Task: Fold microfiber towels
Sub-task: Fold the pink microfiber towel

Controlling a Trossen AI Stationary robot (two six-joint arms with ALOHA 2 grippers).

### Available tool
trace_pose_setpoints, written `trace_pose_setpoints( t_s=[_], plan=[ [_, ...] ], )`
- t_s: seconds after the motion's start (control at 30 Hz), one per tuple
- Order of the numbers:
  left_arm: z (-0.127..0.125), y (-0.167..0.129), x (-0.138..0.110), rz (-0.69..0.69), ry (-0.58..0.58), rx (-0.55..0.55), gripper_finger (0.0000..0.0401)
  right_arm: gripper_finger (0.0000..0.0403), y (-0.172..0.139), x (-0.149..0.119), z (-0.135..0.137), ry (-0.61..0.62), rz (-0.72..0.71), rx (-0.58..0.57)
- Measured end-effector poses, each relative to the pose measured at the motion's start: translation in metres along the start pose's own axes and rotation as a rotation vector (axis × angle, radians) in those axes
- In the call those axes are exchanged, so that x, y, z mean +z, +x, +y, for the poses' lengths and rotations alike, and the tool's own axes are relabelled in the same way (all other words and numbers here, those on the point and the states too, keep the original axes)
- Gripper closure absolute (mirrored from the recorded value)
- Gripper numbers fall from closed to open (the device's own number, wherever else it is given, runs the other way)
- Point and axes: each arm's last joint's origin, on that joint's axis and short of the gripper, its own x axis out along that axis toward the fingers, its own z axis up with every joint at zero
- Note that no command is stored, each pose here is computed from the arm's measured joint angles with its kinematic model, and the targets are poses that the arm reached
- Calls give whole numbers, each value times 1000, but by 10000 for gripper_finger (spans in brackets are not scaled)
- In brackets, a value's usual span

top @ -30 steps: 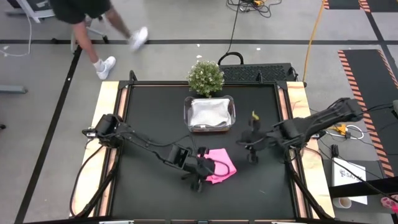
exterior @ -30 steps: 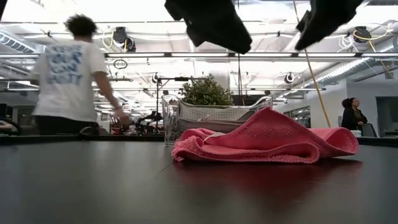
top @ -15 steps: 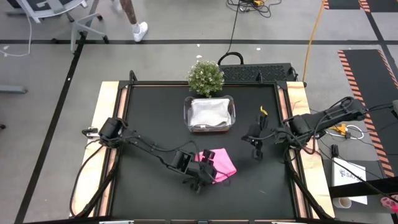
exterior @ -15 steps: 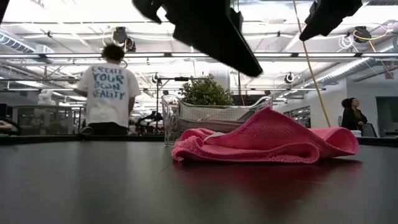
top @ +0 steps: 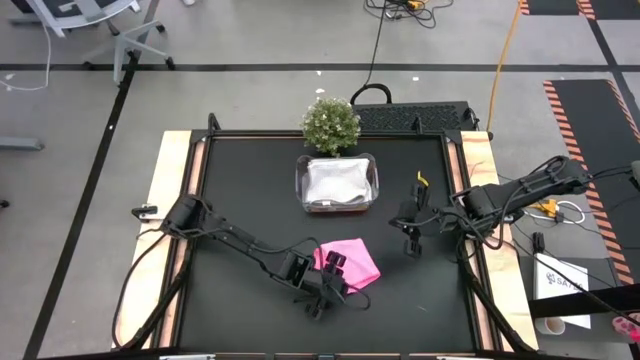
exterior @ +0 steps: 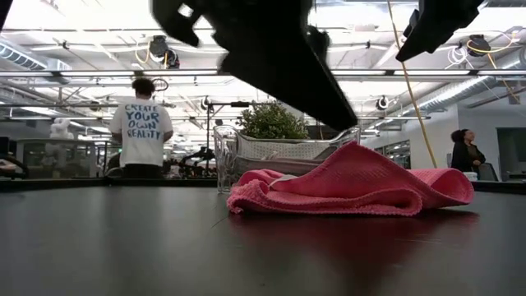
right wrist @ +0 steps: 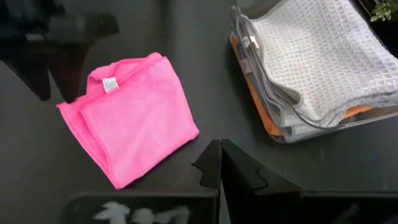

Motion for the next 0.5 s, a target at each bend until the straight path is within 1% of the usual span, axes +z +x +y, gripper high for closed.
trace_pose_setpoints(
  t_s=[0.07,0.17,0.2,0.3,0.37,0.5],
  plan=[
    [-1,8,-1,-16,-12,-11,210,403,0,0,0,14,-1,0],
    [-2,9,-2,-9,-9,-17,210,403,0,1,0,20,-6,3],
    [-1,8,-1,-15,-5,-5,210,403,0,1,0,23,-10,6],
    [1,10,-4,15,-3,78,210,403,0,2,1,25,-17,11],
    [3,17,-8,32,-33,86,210,403,0,2,1,24,-16,10],
    [2,30,-18,72,-83,62,210,403,0,2,1,25,-20,13]
  ],
)
